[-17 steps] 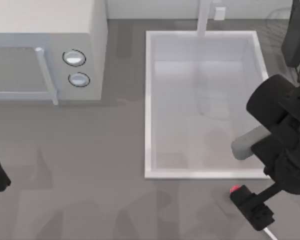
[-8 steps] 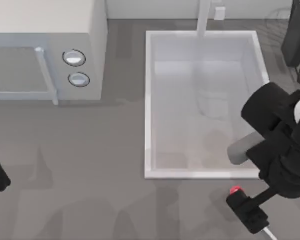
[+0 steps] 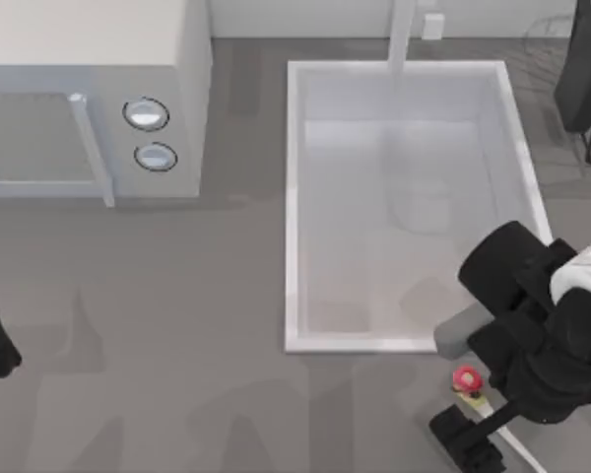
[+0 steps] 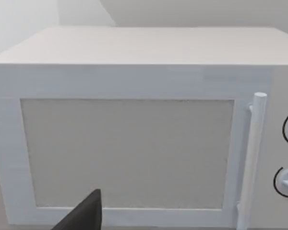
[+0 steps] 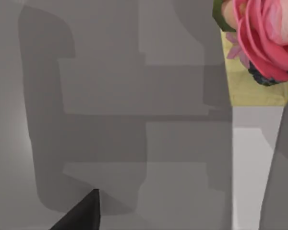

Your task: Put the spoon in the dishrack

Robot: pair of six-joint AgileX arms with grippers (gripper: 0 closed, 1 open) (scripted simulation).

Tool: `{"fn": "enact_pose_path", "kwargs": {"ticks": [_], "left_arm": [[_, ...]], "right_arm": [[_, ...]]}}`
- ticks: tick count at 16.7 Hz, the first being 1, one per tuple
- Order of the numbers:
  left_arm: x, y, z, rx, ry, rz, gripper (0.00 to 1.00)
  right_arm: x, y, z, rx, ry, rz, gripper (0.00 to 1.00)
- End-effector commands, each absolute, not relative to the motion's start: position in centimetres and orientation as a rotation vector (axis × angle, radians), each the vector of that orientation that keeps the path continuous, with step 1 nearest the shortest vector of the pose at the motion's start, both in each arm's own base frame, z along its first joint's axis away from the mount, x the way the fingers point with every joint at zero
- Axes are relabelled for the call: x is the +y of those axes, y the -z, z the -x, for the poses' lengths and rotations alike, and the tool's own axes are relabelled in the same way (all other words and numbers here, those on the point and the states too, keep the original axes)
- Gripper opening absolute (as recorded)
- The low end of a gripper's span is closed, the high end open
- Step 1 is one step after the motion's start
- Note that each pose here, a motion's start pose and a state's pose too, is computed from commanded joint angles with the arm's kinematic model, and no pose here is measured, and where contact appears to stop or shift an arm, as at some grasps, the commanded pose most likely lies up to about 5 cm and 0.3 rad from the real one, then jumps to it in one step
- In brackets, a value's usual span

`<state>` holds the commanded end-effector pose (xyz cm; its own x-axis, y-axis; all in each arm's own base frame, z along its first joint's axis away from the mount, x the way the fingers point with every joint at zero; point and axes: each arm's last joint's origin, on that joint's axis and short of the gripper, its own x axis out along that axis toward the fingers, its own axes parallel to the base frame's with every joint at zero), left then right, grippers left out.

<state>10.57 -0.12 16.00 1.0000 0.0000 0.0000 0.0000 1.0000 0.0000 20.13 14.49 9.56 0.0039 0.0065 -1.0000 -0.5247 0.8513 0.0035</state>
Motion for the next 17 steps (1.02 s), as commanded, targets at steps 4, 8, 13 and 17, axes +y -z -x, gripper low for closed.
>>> {"fn": "enact_pose_path", "kwargs": {"ticks": [4, 8, 13, 17], "left_arm": [[-0.12, -16.0, -10.57, 0.0, 0.0, 0.0, 1.0], [-0.12, -16.0, -10.57, 0.0, 0.0, 0.0, 1.0], [-0.12, -16.0, -10.57, 0.0, 0.0, 0.0, 1.0], [-0.12, -16.0, -10.57, 0.0, 0.0, 0.0, 1.0]], "right_arm": [[14.45, -9.31, -20.07, 1.523, -0.436, 0.429, 1.0], [14.45, -9.31, -20.07, 1.523, -0.436, 0.429, 0.77], [14.45, -9.31, -20.07, 1.523, -0.436, 0.429, 0.4], [14.45, -9.31, -20.07, 1.523, -0.436, 0.429, 0.1]]}}
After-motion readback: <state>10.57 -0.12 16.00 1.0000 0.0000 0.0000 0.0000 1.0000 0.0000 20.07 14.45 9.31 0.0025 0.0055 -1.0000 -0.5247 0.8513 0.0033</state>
